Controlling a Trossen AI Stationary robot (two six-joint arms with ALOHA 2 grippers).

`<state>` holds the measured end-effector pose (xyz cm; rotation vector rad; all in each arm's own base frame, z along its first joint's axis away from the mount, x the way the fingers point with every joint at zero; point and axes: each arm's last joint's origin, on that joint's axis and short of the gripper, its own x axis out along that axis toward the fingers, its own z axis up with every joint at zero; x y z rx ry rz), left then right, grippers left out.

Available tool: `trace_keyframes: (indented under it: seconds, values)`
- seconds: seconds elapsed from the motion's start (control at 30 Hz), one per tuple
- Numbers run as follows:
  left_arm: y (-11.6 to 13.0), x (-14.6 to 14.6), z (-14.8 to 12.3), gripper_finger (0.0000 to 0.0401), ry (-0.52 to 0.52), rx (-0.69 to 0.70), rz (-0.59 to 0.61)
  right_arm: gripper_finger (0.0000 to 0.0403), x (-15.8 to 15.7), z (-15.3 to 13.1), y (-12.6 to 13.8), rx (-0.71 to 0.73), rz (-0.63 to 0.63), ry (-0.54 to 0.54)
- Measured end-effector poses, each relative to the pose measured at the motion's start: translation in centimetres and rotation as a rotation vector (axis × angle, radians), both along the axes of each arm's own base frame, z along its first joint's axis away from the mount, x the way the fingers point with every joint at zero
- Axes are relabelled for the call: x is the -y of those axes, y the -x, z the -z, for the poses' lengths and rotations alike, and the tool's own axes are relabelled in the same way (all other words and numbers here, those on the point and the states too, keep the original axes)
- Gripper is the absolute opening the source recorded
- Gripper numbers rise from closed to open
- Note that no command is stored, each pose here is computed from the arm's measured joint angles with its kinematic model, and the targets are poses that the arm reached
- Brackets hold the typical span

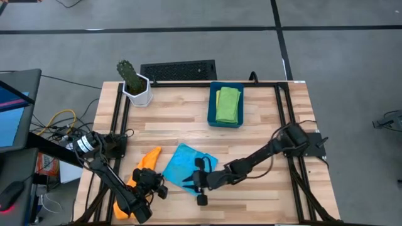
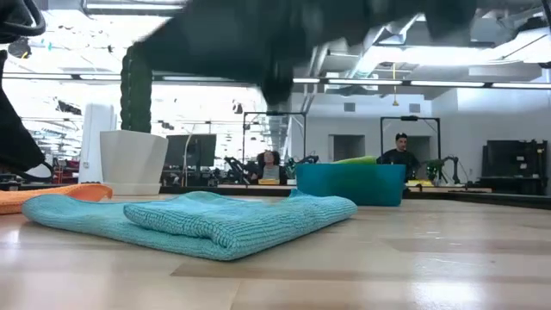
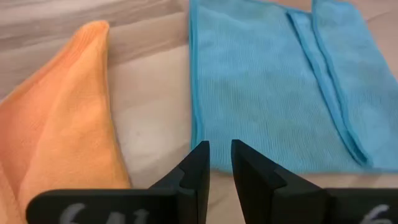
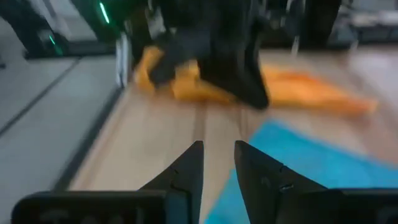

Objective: Fold microfiber towels
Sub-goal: Fold the blue towel

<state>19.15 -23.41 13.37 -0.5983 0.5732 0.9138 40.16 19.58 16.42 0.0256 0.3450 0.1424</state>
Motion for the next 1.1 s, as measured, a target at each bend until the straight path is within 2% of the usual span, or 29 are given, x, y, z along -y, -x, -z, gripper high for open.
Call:
trace_keyframes:
  seconds: [0.13,0.33,0.53,0.63,0.83,0.97,1.1]
  values:
    - [-0.1,-0.9,0.7,0.0058,-0.031,0.009,-0.013,0.0116,-0.1,-4.0,1.3,0.042,0.021,0.011]
    - [-0.1,-2.2,3.4,0.0059,0.046,0.057,-0.038,0.0116,-0.5,-7.1,3.4,0.034,0.026,0.058]
    - [0.6,-3.2,5.0,0.0069,0.08,0.085,-0.023,0.0116,-1.4,-7.4,4.0,0.049,-0.002,0.07]
    - [0.6,-3.2,5.2,0.0068,0.06,0.059,0.029,0.0116,-1.6,-7.3,4.1,0.044,0.019,0.06]
    - [-0.3,-2.9,5.2,0.001,0.045,0.04,0.113,0.0116,-1.5,-7.2,4.1,0.037,0.032,0.059]
    - [-0.6,-3.1,4.9,0.0003,0.069,0.038,0.095,0.0116,-1.4,-6.9,4.2,0.009,0.055,0.045]
    - [-0.8,-3.3,3.4,0.0002,0.125,0.013,0.079,0.0116,-1.8,-6.5,4.5,-0.031,0.064,0.01]
